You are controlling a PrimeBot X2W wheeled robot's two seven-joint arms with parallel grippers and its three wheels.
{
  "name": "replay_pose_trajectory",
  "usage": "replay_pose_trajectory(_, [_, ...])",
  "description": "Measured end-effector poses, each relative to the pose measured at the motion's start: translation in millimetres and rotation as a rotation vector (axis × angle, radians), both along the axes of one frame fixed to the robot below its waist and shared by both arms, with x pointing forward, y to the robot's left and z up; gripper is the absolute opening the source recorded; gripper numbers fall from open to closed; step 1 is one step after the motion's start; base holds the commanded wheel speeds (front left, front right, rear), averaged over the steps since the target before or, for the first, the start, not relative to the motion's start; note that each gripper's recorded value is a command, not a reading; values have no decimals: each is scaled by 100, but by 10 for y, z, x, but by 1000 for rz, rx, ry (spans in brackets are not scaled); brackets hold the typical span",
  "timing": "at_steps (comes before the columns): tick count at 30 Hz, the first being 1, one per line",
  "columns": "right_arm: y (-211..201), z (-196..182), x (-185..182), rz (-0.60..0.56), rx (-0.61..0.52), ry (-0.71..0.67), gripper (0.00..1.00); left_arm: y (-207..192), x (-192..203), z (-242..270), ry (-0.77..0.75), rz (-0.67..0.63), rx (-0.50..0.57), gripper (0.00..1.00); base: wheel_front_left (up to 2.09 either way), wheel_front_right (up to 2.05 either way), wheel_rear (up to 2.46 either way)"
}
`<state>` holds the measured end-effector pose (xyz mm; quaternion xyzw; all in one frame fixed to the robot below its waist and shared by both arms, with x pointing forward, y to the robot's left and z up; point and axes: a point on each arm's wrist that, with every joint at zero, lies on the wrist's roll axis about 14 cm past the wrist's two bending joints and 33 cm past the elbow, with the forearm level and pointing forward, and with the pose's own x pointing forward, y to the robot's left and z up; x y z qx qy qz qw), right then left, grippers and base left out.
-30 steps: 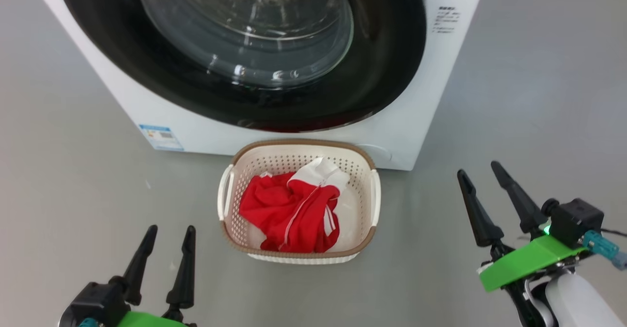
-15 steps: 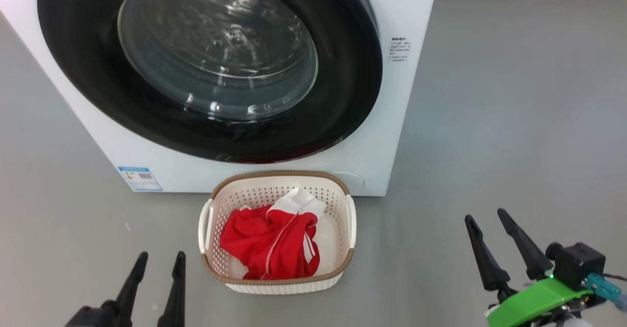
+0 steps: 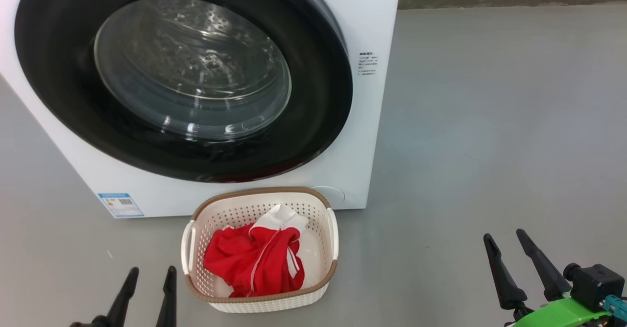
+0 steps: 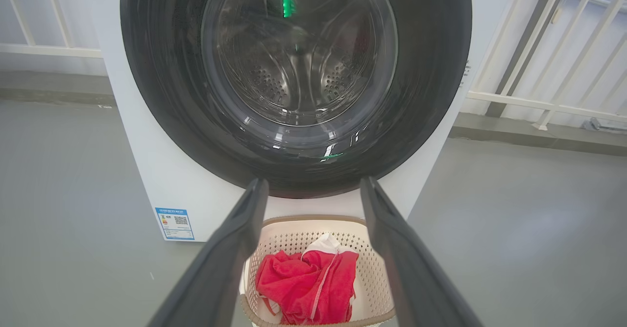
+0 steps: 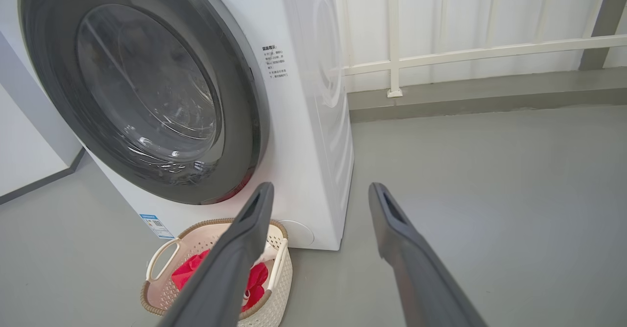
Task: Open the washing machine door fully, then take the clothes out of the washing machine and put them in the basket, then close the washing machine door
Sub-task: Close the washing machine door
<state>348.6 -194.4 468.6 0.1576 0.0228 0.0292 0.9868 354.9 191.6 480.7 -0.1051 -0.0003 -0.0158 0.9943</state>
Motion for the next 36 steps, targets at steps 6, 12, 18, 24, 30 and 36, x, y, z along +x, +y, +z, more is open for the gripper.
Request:
replay_pose_trajectory(6, [-81,-65,-146,-28,-1,20,100,-9,-52,-30,9,-4,2,100,0,0,0])
replay_pose_trajectory(12, [-193,-31,-189,-63,-5,9,100,2,-94,-42,13,-2,4,100,0,0,0])
replay_pose_trajectory(18, [-210,-68,-237,-69,-5,21,100,6,-101,-45,14,-2,5,100,0,0,0])
replay_pose_trajectory(24, [-208,-63,-227,-71,-3,19,100,23,-104,-45,14,0,9,100,0,0,0])
replay_pose_trajectory(30, [-216,-54,-226,-73,-3,16,100,20,-98,-19,6,-1,9,100,0,0,0])
replay_pose_trajectory(36, [-221,-50,-232,-76,-2,14,100,8,-89,7,-2,-5,9,100,0,0,0])
